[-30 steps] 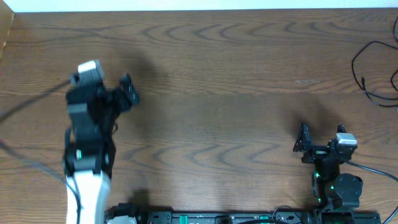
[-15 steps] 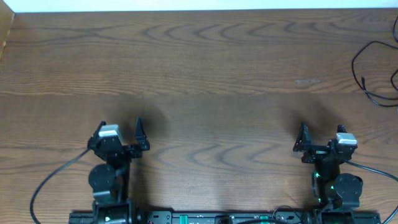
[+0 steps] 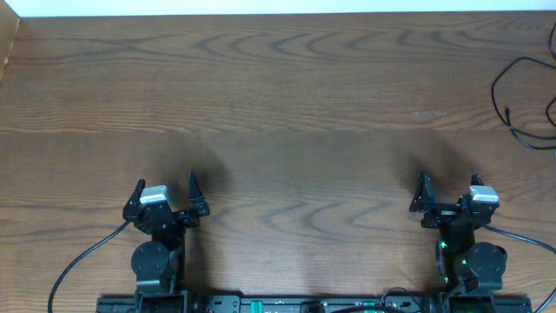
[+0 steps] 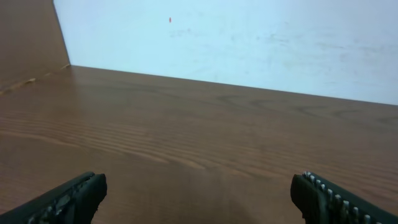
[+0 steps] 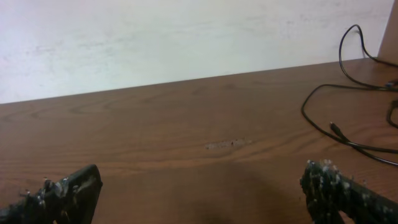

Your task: Untangle cables

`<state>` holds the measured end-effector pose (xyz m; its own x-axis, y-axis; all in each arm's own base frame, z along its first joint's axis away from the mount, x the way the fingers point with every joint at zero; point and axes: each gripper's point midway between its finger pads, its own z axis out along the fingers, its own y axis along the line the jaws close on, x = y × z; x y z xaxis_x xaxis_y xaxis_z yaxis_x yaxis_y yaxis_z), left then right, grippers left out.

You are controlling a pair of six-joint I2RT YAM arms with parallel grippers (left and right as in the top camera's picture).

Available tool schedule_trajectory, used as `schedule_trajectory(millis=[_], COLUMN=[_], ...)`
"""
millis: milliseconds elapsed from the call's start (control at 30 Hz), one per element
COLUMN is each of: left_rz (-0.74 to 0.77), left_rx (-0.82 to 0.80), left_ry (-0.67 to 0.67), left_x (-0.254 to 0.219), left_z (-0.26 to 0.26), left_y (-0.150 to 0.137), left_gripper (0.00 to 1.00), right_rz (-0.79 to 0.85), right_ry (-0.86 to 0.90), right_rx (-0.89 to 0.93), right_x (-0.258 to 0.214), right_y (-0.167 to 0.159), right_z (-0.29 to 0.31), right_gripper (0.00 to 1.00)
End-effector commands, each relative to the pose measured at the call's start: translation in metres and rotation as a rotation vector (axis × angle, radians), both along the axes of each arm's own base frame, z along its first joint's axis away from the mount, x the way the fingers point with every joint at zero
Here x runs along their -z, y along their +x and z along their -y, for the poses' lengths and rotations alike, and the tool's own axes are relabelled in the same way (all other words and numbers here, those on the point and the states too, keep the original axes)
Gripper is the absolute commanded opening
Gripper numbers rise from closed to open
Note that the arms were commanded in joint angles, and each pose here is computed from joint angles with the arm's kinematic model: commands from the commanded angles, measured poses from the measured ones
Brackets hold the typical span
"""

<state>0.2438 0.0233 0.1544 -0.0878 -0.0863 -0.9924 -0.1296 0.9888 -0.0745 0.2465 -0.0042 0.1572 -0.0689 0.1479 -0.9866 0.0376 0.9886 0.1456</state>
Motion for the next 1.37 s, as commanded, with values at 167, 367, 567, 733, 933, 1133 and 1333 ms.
schedule_trajectory(millis=[167, 367, 567, 733, 933, 1133, 1333], left_rz=[-0.064, -0.072, -0.072, -0.072, -0.073, -0.075, -0.075], left_rx=[-0.037, -0.037, -0.037, -0.037, -0.037, -0.037, -0.037], left_ry=[0.028, 0.028, 0.028, 0.028, 0.028, 0.028, 0.028], left_x=[0.0182, 0.0200, 0.0201, 0.0201, 0.0203, 0.0208, 0.0208], left_z=[-0.0064, -0.0064, -0.0064, -0.0064, -0.0064, -0.0064, -0.0064], left_y=[-0.0019, -0.0017, -0.0017, -0.0017, -0.0016, -0.0016, -0.0016], left_gripper=[1.00, 1.00, 1.00, 1.00, 1.00, 1.00, 1.00], right_rz=[0.000, 0.000, 0.000, 0.000, 0.000, 0.000, 0.000], right_ry=[-0.008, -0.008, -0.008, -0.008, -0.008, -0.008, -0.008], right_rx=[-0.017, -0.017, -0.017, -0.017, -0.017, -0.017, -0.017], right_x=[0.0003, 0.0003, 0.0003, 0.0003, 0.0003, 0.0003, 0.0003], right_y=[-0.0002, -0.0002, -0.0002, -0.0002, -0.0002, -0.0002, -0.0002], right_z=[-0.0038, -0.0038, -0.0039, -0.0038, -0.0038, -0.0038, -0.0038], right_gripper=[0.99, 0.99, 0.99, 0.99, 0.99, 0.99, 0.99])
